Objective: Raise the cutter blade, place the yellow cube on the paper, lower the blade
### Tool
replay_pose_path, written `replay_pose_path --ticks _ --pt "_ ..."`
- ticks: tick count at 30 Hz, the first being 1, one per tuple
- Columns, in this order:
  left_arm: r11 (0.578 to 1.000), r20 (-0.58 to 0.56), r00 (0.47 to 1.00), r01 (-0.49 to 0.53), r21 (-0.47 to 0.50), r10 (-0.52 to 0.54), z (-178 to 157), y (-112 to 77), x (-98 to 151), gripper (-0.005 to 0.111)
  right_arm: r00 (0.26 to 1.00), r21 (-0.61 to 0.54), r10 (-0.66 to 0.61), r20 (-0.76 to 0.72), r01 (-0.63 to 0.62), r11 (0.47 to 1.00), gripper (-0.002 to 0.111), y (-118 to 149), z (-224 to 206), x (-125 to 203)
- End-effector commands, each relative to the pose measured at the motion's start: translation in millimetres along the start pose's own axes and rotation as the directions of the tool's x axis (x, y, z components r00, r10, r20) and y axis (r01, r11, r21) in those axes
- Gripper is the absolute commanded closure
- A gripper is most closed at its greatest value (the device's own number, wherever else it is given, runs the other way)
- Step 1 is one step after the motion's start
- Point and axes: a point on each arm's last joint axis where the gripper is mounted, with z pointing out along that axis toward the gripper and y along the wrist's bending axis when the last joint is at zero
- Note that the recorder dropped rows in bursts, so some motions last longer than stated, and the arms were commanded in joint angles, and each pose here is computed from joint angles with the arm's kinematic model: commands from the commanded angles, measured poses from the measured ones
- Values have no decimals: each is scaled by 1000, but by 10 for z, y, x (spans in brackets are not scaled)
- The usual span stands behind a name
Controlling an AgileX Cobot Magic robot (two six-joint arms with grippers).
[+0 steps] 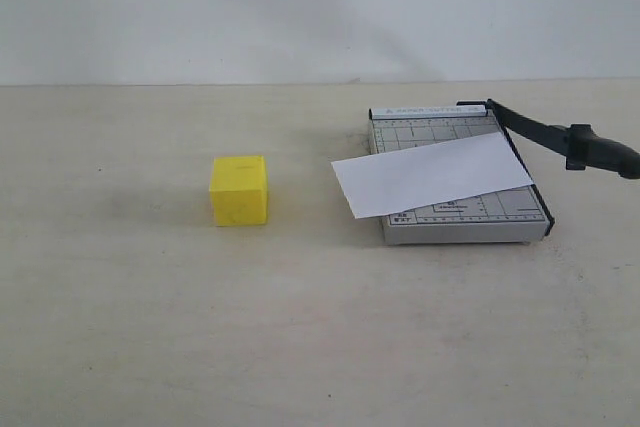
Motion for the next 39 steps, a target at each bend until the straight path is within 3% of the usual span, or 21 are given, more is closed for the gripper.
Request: replay_pose_path --ticks 1,5,11,16,21,27,29,35,39 --pt "991 69 989 134 18 -134 -5 -6 -57 102 1000 10 6 19 -6 1000 108 -13 -5 -2" --pt "991 71 988 134 18 -134 -5 -6 -59 102 1000 14 11 24 -11 1000 108 -17 -5 -8" --pt "976 73 974 215 26 -217 -5 -6 -62 102 1000 14 11 24 -11 1000 108 -17 -5 -8" --pt "989 -19 989 147 2 -147 -3 -2 24 102 1000 14 11 24 -11 1000 108 -17 -5 -8" --pt "987 -55 985 161 -7 -161 -4 2 57 102 1000 14 11 24 -11 1000 108 -17 -5 -8" --pt "992 -66 993 102 77 -97 75 -58 44 102 1000 14 8 24 -9 1000 108 -16 -5 -8" --pt "990 -53 997 67 122 -61 144 -99 28 102 1000 14 8 24 -9 1000 108 -16 -5 -8" --pt "990 -185 983 10 138 16 592 -210 -82 102 1000 14 8 24 -9 1000 108 -16 -5 -8" --pt "959 -194 975 -50 279 107 1079 -420 -247 102 1000 13 9 29 -9 1000 108 -16 -9 -11"
